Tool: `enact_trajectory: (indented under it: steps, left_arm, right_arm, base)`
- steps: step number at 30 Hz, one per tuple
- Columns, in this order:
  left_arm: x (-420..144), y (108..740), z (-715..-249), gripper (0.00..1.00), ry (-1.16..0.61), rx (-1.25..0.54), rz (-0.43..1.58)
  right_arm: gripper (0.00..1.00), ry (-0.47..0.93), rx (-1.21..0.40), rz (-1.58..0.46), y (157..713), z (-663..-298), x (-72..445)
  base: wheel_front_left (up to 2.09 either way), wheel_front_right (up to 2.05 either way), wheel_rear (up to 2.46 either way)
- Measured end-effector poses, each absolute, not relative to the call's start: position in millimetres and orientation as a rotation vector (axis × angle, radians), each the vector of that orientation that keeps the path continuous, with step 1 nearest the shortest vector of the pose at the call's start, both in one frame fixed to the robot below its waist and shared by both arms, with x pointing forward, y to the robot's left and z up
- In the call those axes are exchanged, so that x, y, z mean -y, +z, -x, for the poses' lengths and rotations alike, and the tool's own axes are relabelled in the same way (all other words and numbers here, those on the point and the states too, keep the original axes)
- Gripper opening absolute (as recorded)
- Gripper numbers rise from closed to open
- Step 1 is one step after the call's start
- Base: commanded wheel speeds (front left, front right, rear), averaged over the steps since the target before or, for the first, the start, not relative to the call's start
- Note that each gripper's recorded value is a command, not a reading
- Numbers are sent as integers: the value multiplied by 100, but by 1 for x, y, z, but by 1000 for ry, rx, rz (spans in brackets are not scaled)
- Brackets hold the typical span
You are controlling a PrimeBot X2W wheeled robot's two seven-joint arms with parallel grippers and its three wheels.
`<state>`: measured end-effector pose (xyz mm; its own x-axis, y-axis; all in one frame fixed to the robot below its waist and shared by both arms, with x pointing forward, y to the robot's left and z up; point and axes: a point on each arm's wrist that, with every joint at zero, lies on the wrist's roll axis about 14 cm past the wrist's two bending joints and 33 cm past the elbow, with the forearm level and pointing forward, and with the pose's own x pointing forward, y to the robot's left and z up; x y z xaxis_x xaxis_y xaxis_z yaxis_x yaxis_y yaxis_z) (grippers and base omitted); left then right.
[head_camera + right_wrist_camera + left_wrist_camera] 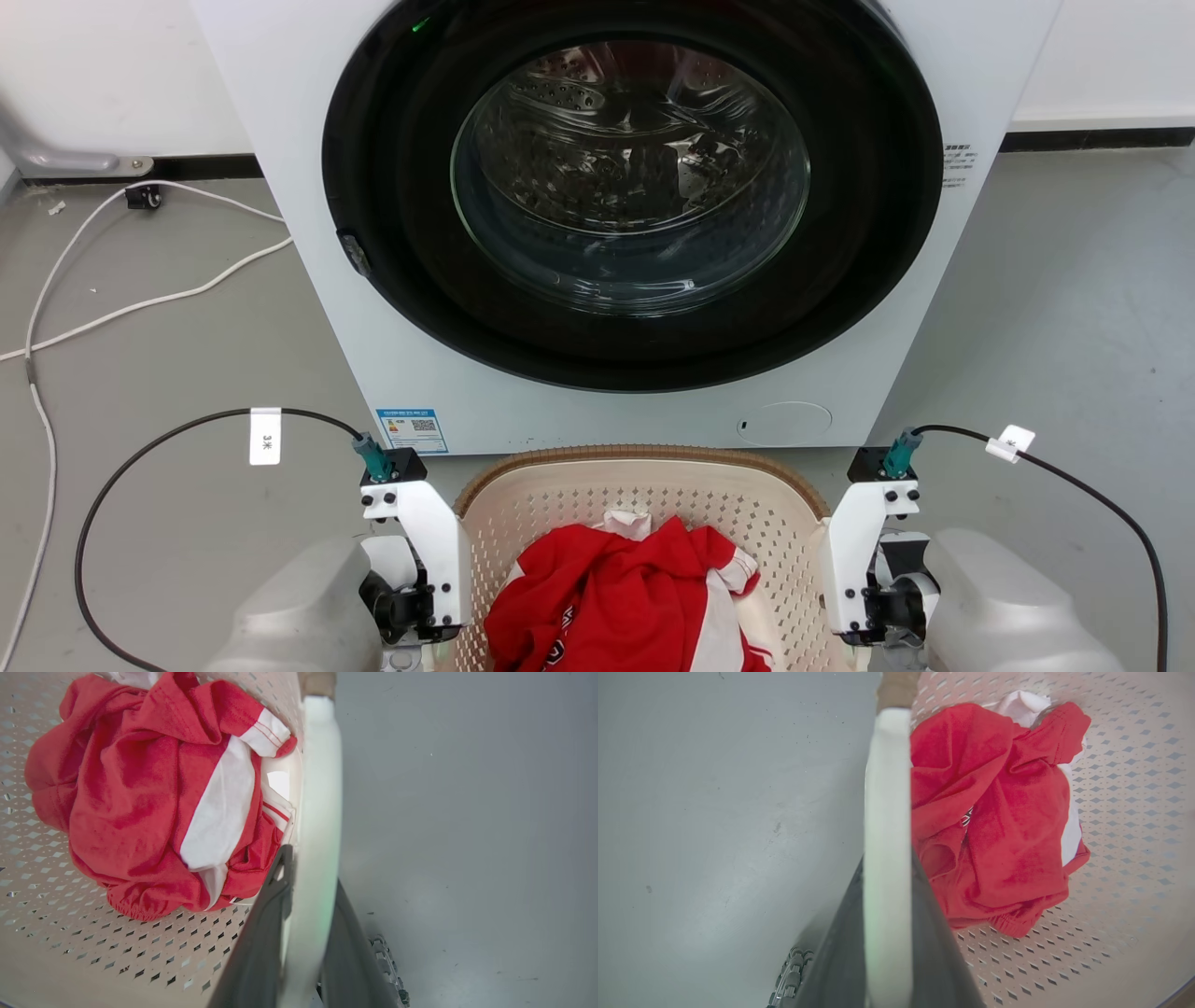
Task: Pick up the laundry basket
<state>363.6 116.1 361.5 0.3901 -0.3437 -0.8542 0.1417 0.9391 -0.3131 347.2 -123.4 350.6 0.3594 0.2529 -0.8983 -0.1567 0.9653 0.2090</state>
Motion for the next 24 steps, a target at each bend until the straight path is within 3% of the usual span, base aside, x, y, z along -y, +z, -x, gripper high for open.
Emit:
enact_trajectory:
  steps: [24]
  left_arm:
    - [-115, 361, -363, 0, -312, -1126, 203]
  right_arm:
    - [0, 261, -1172, -97, 350, -347, 124]
  base:
    - [0, 0, 0]
